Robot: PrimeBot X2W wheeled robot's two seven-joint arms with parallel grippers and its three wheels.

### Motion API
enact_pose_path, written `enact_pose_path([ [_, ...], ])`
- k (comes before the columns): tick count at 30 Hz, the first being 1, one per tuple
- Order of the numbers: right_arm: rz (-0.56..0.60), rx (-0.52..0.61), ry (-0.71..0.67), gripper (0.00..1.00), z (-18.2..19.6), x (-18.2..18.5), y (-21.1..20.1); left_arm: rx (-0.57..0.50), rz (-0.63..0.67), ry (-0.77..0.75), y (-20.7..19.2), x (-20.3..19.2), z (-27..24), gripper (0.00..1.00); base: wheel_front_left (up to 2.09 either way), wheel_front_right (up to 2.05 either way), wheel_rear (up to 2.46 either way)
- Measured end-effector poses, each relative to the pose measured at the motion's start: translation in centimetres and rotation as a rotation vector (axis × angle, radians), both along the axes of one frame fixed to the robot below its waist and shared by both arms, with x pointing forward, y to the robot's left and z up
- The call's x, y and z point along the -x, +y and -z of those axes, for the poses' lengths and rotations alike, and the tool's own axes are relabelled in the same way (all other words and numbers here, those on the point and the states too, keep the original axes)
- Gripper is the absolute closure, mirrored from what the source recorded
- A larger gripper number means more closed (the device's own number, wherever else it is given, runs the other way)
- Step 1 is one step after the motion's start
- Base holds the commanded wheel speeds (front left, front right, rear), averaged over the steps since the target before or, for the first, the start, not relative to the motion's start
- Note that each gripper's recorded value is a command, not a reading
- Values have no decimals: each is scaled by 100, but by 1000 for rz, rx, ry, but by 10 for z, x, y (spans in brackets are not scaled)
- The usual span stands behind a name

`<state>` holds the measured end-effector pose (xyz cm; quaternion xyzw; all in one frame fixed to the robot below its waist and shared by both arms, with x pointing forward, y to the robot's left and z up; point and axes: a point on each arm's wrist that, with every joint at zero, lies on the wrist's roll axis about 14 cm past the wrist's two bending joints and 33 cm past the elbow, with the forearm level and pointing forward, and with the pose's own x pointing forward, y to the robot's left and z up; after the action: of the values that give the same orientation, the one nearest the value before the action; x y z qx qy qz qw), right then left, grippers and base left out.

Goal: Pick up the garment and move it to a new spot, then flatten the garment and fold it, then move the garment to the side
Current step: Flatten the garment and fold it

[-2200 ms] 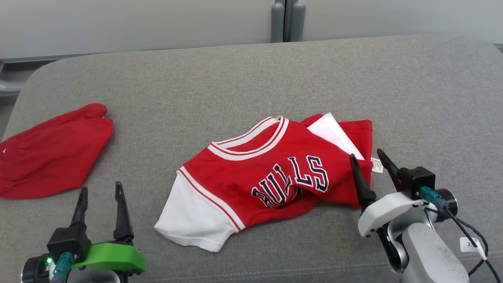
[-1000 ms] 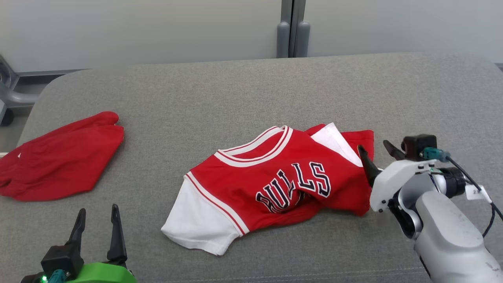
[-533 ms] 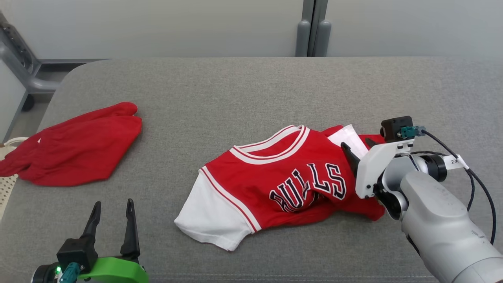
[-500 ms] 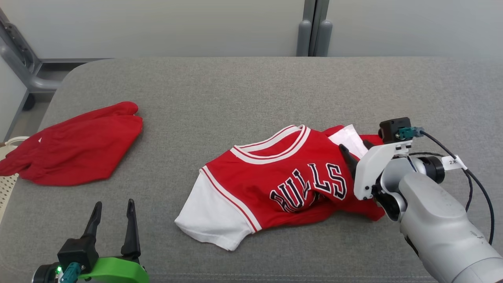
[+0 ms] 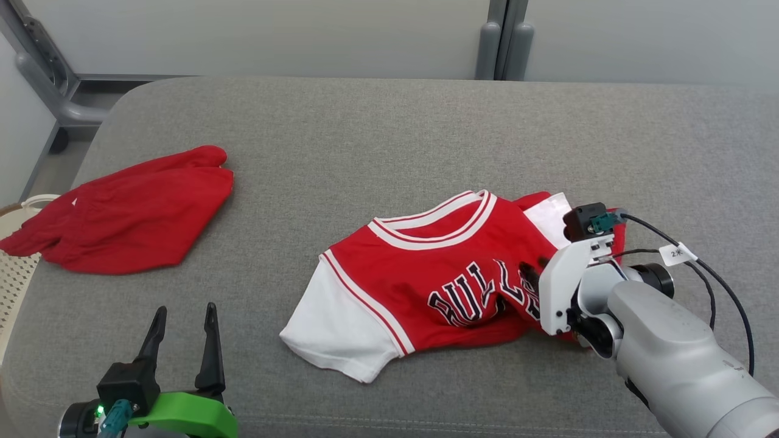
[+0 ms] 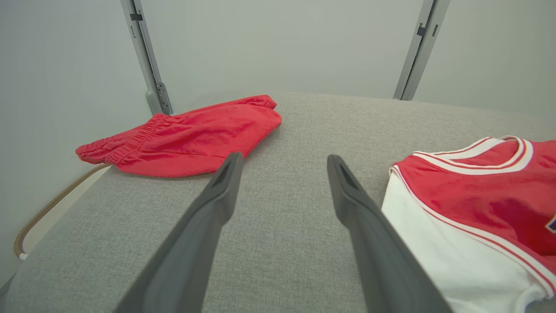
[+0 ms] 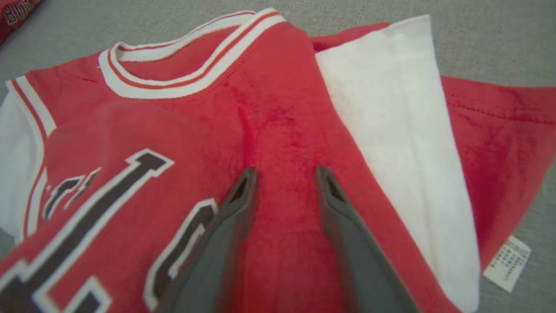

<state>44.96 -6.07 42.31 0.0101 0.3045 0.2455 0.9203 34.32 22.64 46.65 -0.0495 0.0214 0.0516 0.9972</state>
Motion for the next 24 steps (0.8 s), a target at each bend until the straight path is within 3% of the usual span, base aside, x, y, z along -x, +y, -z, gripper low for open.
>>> enact_pose_path([
  [9, -15, -41, -160, 100, -29, -17, 6, 0, -5, 1, 2, -2, 1, 0, 0, 0, 0],
  [14, -35, -47, -138, 100, -27, -12, 14, 2, 1, -2, -1, -3, 0, 0, 0, 0, 0],
  [15, -31, -35, -146, 74, -28, -15, 9, 2, 3, -2, -2, -3, 0, 0, 0, 0, 0],
  [16, -18, -26, -164, 0, -32, -20, 1, 3, 4, -2, -2, -4, 0, 0, 0, 0, 0],
  [24, 80, 25, -201, 0, -39, -36, -44, 4, 12, -2, -4, -6, 0, 0, 0, 0, 0],
])
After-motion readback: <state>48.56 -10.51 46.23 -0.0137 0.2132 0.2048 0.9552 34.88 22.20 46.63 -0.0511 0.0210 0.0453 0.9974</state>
